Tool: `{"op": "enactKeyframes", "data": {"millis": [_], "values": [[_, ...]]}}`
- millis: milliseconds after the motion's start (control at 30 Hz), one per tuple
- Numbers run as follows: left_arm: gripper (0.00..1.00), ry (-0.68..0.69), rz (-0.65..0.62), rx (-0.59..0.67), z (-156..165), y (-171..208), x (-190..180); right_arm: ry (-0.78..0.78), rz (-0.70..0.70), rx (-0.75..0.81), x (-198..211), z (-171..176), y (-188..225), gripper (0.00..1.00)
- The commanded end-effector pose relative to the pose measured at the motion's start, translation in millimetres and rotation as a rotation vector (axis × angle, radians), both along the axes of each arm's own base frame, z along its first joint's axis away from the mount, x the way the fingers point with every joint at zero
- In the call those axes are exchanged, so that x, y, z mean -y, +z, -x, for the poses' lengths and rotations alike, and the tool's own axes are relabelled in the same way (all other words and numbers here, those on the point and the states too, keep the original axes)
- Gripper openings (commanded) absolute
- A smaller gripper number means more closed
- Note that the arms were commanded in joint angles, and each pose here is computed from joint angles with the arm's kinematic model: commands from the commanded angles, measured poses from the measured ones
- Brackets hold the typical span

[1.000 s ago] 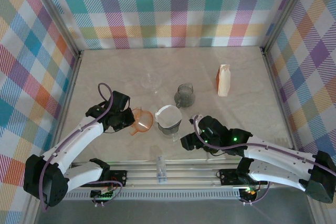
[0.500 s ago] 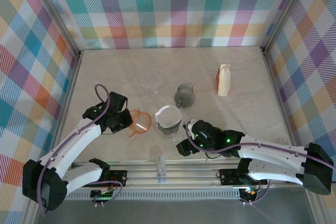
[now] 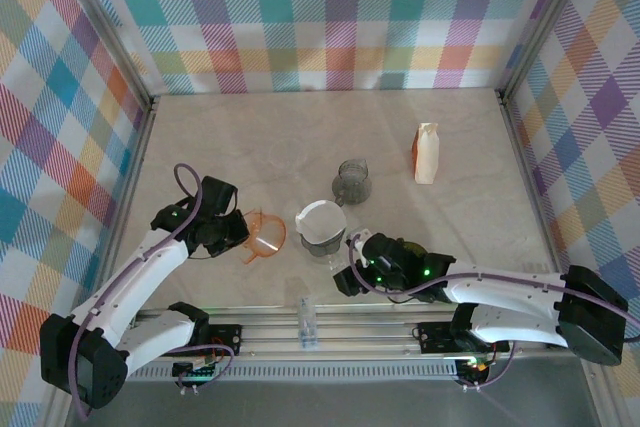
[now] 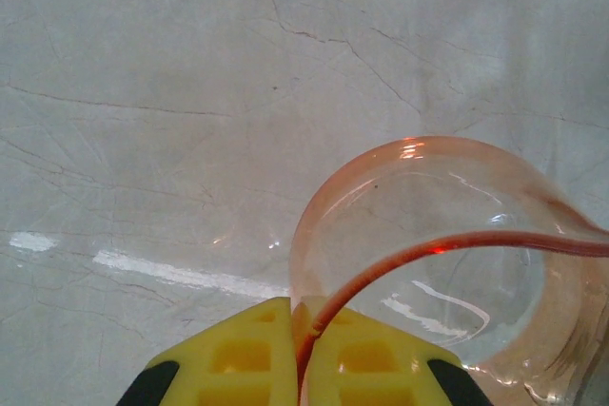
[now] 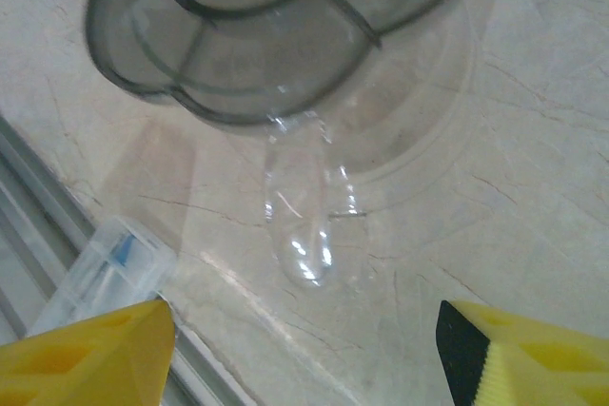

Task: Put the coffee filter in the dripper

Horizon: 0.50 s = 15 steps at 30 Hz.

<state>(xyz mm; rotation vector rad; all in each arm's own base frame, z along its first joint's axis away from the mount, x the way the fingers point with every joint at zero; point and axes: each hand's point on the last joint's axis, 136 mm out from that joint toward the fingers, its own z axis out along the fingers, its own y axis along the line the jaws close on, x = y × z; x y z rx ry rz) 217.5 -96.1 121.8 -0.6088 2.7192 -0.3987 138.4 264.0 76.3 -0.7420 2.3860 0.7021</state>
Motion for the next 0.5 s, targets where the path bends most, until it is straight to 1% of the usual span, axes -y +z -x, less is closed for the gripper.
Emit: {"op": "enactKeyframes", "data": {"millis": [0,167,467], "values": [[0.00,0.007,0.031,0.022,-3.5,8.8,2.5,-0.011,-0.048,0.046,-5.3,-6.0,4.6,0.74],[0.00,0.014,0.040,0.010,-4.1,4.5,3.3,-0.030,-0.044,0.048,-5.2,-9.4,-6.3,0.73],[0.00,0.013,0.035,-0.010,1.0,7.5,1.8,-0.019,-0.064,0.103,-15.5,-18.8,-6.6,0.70]]}}
